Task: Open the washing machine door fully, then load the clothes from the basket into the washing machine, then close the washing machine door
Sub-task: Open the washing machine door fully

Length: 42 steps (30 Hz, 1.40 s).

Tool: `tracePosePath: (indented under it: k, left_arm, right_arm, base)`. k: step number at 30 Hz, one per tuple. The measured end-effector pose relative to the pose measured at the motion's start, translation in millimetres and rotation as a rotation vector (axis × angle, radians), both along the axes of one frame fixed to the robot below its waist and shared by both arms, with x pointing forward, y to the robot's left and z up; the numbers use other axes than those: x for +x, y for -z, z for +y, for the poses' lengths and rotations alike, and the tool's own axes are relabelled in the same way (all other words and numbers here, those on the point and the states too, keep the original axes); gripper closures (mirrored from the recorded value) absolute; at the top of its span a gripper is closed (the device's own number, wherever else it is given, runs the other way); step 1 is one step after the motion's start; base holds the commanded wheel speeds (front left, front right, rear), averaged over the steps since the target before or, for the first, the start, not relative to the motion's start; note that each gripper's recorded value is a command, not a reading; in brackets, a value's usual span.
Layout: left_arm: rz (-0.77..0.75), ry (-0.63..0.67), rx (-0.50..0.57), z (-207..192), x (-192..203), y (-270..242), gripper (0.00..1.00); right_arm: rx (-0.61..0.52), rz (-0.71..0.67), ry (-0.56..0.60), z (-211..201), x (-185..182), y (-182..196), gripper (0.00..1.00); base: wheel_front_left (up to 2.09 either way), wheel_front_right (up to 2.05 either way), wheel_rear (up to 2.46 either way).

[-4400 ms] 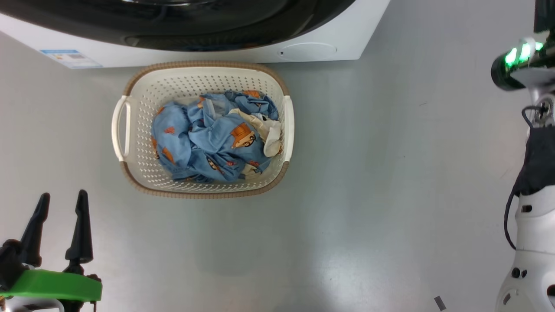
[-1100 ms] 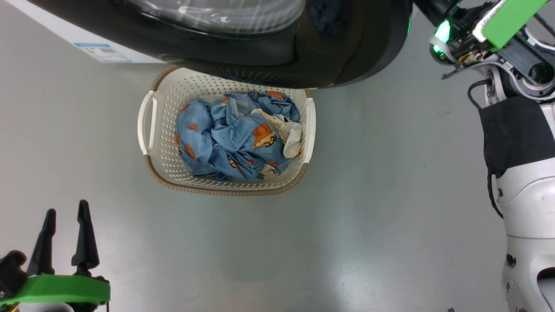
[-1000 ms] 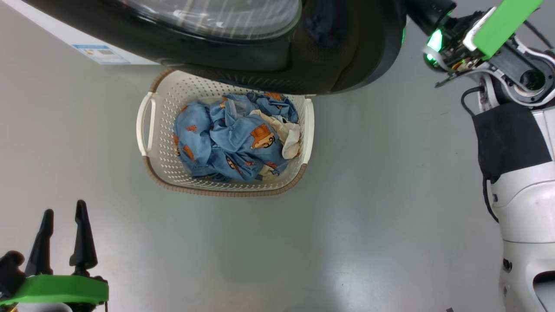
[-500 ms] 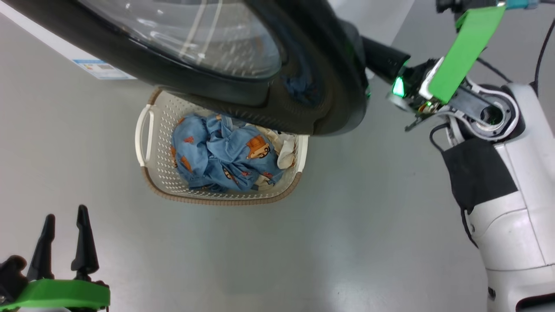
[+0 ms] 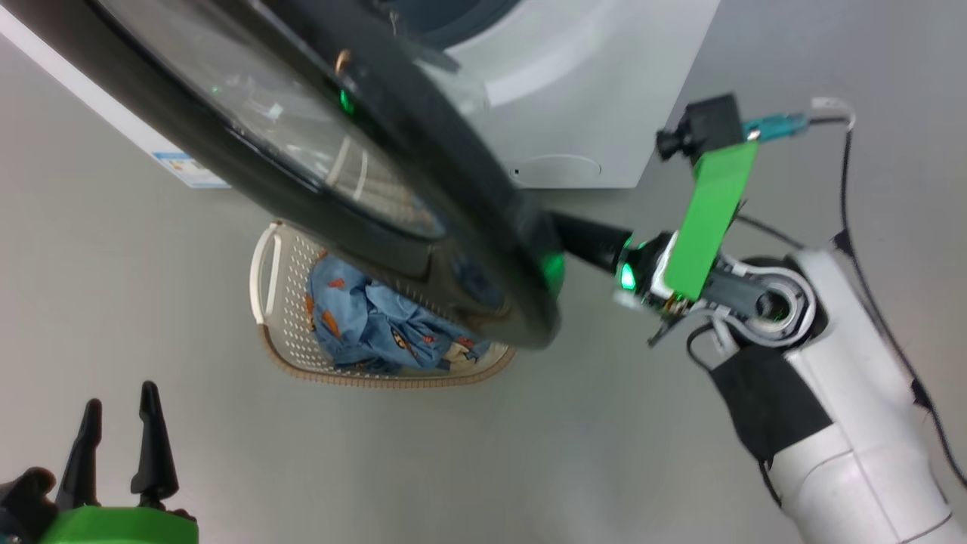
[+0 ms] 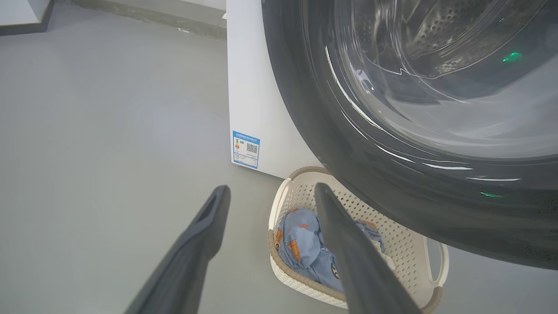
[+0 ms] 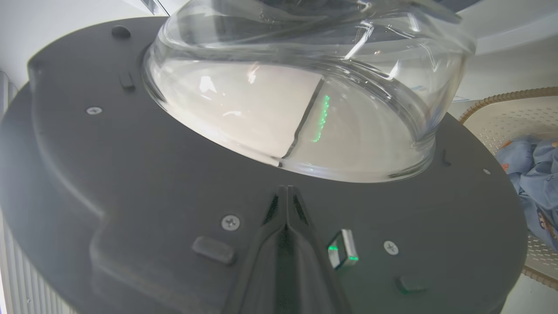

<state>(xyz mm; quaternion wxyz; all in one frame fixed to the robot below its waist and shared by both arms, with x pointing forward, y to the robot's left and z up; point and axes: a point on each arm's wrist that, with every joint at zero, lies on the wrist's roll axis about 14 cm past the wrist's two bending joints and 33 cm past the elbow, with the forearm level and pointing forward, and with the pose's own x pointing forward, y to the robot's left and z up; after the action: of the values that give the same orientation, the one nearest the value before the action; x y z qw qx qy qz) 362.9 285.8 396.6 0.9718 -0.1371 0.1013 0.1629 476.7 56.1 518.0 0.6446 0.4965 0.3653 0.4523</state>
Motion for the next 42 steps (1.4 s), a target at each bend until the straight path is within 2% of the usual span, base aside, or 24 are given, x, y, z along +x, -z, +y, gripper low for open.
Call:
tracePosePath:
  k: [9,22,33,42]
  left_arm:
    - [-0.050,-0.035,-0.009,3,-16,-18,0.00]
    - [-0.120,-0.080,-0.007,12,-45,-42,0.00]
    - [-0.168,-0.108,-0.016,16,-59,-55,0.00]
    - [-0.178,-0.122,-0.023,17,-71,-58,0.00]
  right_arm:
    - [0.005,0.034,-0.091,23,-55,-3,1.00]
    - [0.054,0.038,-0.143,55,-108,-24,1.00]
    - [0.034,0.032,-0.231,87,-144,-24,1.00]
    - [0.045,0.058,-0.258,105,-158,-23,1.00]
  base:
    - [0.00,0.00,0.00]
    - [0.00,0.00,0.00]
    - [0.00,0.00,0.00]
    - [0.00,0.00,0.00]
